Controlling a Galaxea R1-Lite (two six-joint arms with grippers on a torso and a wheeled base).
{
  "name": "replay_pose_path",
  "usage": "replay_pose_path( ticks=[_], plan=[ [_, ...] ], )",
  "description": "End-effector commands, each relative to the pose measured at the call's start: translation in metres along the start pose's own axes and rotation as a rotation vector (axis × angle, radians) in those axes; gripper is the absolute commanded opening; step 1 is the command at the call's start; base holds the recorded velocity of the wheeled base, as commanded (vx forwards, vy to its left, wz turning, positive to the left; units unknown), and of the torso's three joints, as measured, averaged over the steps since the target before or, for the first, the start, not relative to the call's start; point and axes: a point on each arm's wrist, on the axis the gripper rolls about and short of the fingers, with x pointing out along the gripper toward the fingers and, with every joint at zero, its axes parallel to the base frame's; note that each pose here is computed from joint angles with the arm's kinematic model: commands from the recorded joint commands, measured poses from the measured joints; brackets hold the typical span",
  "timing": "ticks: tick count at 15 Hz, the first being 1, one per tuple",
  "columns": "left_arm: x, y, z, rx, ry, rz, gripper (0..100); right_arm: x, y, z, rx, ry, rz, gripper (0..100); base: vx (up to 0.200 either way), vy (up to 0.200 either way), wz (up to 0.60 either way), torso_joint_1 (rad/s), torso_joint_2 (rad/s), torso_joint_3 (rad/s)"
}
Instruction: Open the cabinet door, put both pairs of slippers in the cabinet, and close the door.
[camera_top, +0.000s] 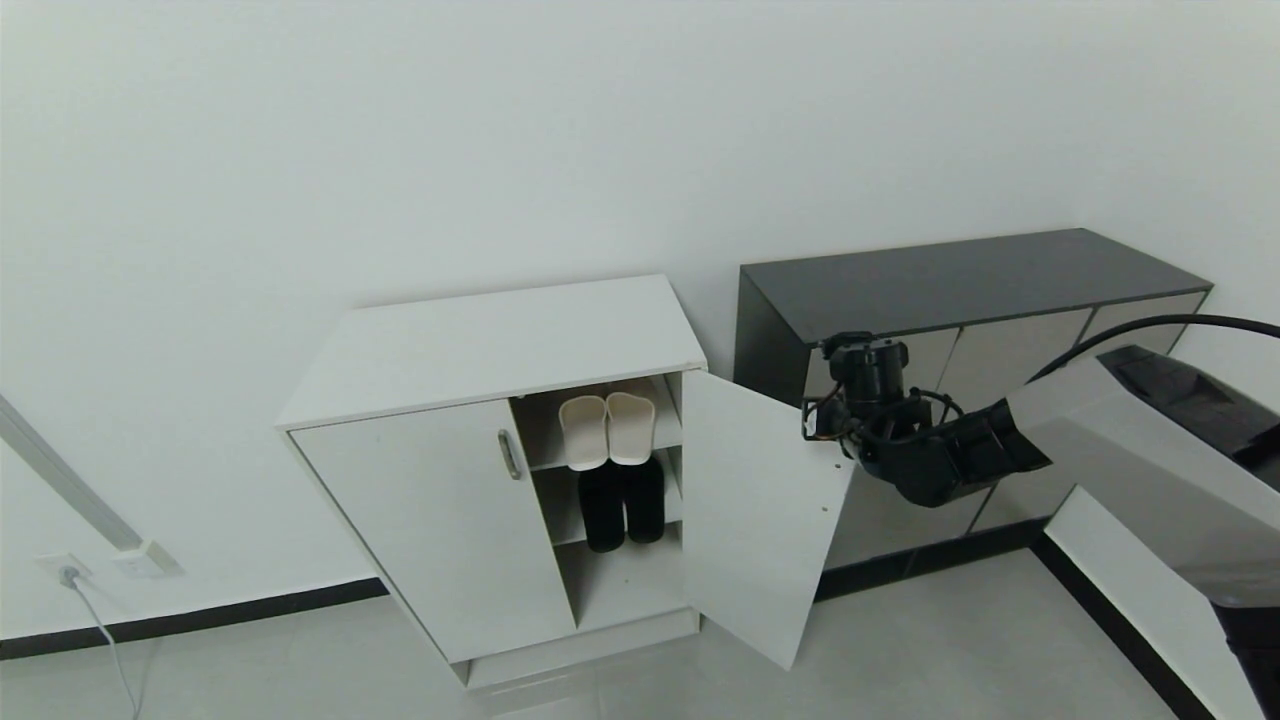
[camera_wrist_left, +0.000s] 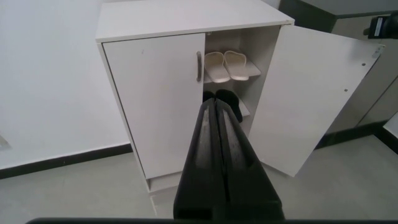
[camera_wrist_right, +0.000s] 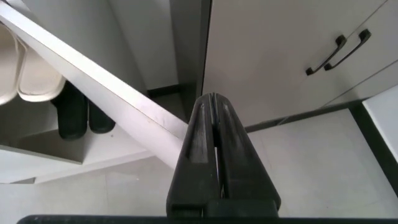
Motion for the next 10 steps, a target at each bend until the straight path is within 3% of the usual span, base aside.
replay_pose_path(
  ticks=[1, 10],
  plan=[
    [0.0, 0.0, 0.0, 0.0, 0.0, 0.001, 0, 0.002, 0.001, -0.005, -0.005, 0.01, 0.0, 0, 0.0, 0.0, 0.0, 0.0, 0.0, 0.0],
    [0.0, 0.0, 0.0, -0.002, 0.0, 0.002, 0, -0.005, 0.014, -0.012, -0.024, 0.024, 0.026, 0, 0.0, 0.0, 0.0, 0.0, 0.0, 0.0]
  ],
)
